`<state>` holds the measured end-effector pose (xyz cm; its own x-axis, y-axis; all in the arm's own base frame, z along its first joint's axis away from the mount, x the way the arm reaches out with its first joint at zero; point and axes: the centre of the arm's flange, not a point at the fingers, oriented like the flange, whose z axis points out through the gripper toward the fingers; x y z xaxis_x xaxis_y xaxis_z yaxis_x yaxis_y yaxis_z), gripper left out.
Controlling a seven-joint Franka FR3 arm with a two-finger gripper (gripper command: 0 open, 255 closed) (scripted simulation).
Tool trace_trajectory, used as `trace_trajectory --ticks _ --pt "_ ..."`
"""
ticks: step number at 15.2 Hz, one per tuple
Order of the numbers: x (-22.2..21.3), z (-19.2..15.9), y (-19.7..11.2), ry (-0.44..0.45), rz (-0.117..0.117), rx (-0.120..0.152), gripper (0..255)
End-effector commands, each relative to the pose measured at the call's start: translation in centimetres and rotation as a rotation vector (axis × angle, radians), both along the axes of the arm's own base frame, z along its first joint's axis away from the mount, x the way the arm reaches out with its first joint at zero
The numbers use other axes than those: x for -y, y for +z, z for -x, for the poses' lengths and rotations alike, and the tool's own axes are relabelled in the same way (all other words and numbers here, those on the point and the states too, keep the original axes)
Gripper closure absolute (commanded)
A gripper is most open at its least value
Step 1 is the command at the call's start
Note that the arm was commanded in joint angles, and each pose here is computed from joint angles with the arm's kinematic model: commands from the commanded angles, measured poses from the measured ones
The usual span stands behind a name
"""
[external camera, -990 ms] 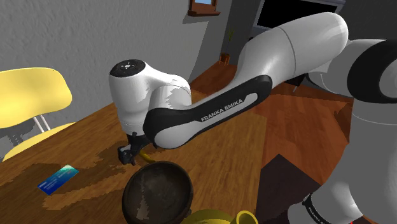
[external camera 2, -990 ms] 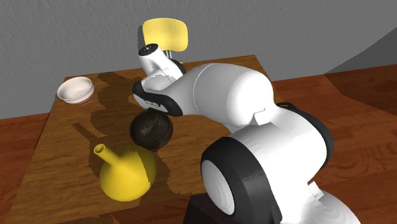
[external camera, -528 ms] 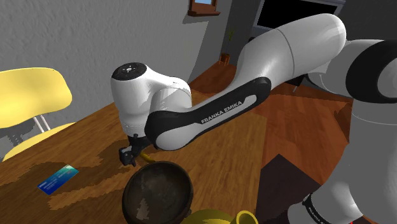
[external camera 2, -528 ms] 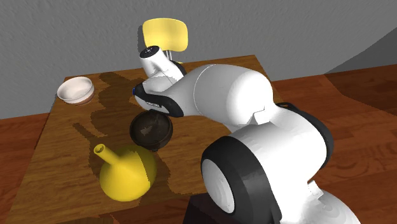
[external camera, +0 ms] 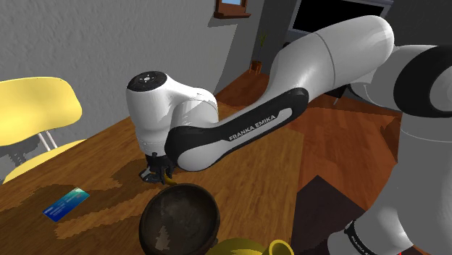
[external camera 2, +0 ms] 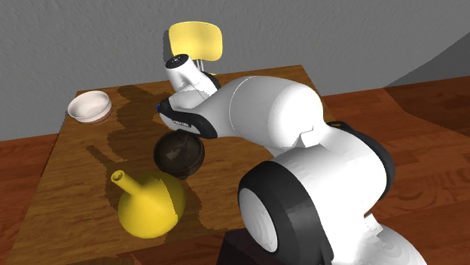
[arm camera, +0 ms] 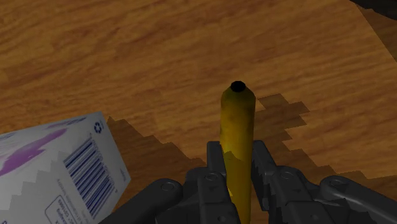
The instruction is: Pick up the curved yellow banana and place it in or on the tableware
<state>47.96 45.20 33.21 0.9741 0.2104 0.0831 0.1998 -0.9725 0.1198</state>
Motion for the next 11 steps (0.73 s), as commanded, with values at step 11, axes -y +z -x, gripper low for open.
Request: trace_trajectory --ticks 11 --pt "0.0 0.0 4.2 0.0 0.0 0.0 255"
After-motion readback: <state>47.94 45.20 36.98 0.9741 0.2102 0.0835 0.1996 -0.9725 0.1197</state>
